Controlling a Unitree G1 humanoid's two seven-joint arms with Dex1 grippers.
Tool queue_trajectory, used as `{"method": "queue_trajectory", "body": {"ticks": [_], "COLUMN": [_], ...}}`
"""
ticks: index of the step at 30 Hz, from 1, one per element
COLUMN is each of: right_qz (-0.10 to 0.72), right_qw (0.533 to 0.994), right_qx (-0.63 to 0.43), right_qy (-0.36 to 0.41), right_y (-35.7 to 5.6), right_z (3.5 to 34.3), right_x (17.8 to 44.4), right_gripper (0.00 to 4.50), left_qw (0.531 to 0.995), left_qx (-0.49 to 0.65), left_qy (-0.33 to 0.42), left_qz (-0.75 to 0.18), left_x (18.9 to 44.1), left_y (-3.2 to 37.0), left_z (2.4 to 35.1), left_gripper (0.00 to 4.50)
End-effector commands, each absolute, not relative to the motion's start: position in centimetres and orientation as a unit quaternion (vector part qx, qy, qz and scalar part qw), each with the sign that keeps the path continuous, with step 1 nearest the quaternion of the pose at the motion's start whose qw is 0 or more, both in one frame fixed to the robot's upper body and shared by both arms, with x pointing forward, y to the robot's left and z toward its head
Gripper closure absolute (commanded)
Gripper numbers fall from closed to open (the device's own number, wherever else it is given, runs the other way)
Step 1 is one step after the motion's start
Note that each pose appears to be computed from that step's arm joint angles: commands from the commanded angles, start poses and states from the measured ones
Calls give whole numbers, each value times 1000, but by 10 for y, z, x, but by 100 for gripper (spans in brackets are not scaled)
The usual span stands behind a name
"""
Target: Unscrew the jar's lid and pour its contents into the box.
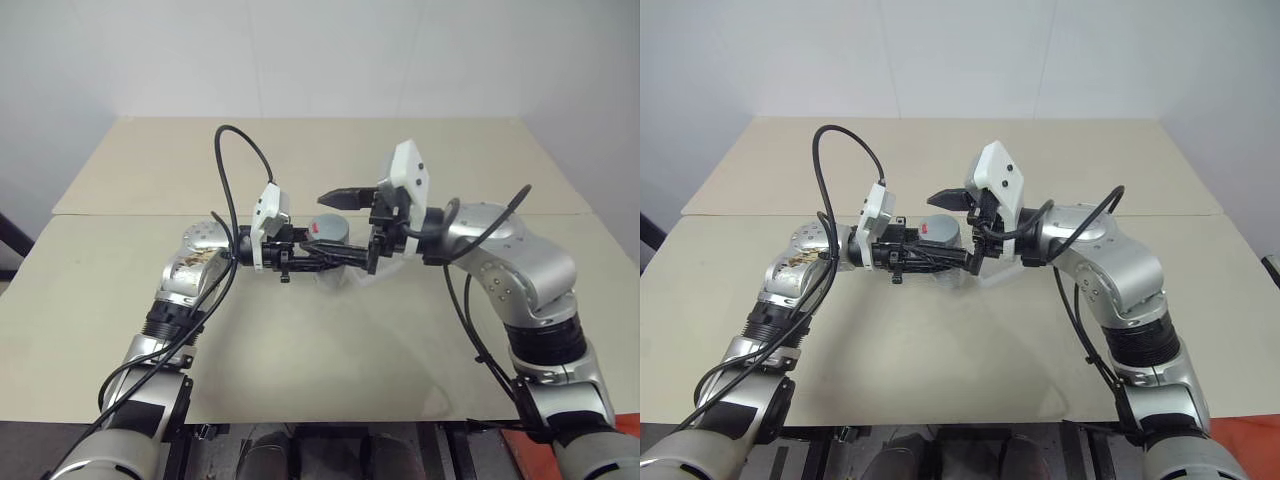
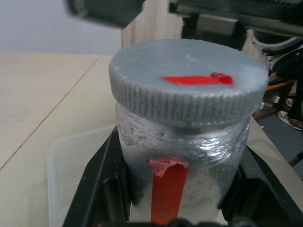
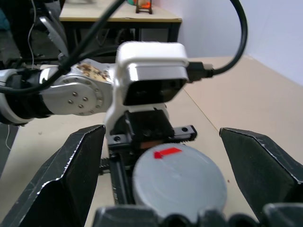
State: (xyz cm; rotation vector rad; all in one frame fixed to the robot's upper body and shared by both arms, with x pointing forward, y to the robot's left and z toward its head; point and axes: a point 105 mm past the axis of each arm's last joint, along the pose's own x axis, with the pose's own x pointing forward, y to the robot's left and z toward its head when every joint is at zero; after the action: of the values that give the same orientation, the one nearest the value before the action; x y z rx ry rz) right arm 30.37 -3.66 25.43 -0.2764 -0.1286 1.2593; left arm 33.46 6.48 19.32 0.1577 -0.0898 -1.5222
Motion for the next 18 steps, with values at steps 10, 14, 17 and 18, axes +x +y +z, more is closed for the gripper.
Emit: {"method": "queue_trajectory", "body": {"ticks": [10, 14, 17, 18], "right_qz": [583, 583, 581, 580], "right_qw": [798, 799, 800, 801], "right_qx": [-139, -134, -130, -128], "right_qy": [-67, -65, -68, -71], "right_y": [-37, -37, -37, -37], "right_z": [257, 257, 258, 259], "right_x": [309, 312, 313, 314], "right_gripper": [0, 85, 173, 173], "left_qw": [713, 712, 712, 712], "left_qx": [94, 98, 99, 99], "left_qy": [-74, -76, -77, -76], "left_qz": [-691, -691, -691, -691], "left_x": [330, 329, 329, 328], "left_y": [70, 71, 71, 72], "left_z": [211, 212, 212, 212], "left_gripper": [257, 257, 257, 257]}}
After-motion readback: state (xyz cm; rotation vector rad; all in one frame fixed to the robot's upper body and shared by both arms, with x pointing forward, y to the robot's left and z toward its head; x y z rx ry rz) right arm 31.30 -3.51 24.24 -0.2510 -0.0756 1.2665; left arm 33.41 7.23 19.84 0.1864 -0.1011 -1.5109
